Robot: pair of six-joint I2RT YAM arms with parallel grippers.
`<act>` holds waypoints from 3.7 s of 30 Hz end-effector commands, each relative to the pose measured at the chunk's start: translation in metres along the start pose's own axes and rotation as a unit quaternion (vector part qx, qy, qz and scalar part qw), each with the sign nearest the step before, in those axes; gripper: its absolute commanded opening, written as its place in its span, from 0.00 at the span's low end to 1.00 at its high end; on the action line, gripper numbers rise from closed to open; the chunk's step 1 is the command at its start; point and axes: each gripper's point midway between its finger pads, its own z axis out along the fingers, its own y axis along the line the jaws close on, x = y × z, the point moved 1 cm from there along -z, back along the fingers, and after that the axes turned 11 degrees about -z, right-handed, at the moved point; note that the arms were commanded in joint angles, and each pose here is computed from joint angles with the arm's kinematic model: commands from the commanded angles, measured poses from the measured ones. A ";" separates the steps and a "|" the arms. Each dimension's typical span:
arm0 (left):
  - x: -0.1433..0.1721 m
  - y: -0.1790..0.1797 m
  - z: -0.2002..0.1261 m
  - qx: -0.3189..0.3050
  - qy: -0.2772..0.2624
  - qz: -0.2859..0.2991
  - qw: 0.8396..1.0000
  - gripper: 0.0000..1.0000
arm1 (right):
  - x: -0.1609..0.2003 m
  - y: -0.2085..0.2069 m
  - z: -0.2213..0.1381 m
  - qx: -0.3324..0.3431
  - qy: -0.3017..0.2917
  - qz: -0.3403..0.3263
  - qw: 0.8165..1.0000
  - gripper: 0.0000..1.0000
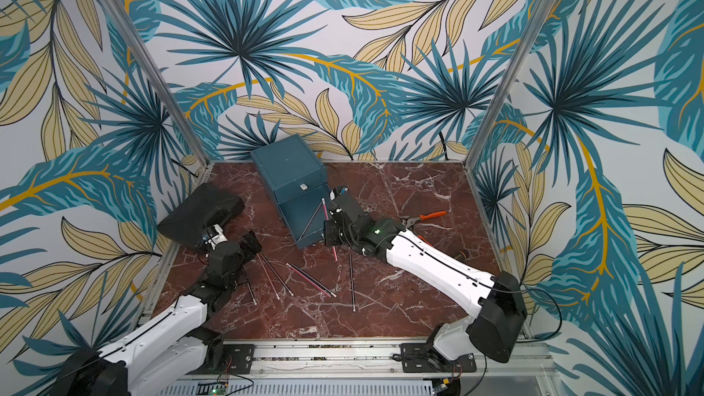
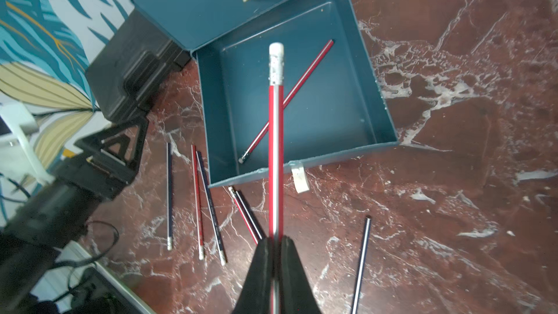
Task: Please place the pencils in the drawer according to their color
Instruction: Place the pencil in the drawer, then pick up the pencil from the center of the board.
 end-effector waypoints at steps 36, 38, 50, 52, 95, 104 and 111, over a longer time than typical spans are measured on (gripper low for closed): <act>-0.007 -0.013 0.004 0.010 -0.002 0.033 0.999 1.00 | -0.044 0.006 0.113 -0.138 -0.035 0.260 0.955 0.11; -0.007 -0.012 0.004 0.009 -0.002 0.031 0.999 1.00 | -0.043 0.006 0.117 -0.135 -0.031 0.258 0.956 0.13; -0.006 -0.009 0.004 0.004 -0.002 0.029 1.000 1.00 | -0.043 0.008 0.127 -0.138 -0.024 0.249 0.958 0.20; -0.007 -0.009 0.004 0.004 -0.003 0.029 1.000 1.00 | -0.046 0.009 0.121 -0.136 -0.026 0.233 0.962 0.20; -0.008 0.023 0.005 -0.049 -0.021 -0.028 0.998 1.00 | 0.173 0.055 0.065 -0.008 0.216 -0.361 0.907 0.40; -0.012 0.030 0.005 -0.058 -0.023 -0.035 0.997 1.00 | 0.200 0.054 0.085 -0.006 0.253 -0.369 0.894 0.39; -0.011 0.031 0.006 -0.058 -0.021 -0.037 0.997 1.00 | 0.206 0.050 0.094 0.006 0.263 -0.373 0.890 0.39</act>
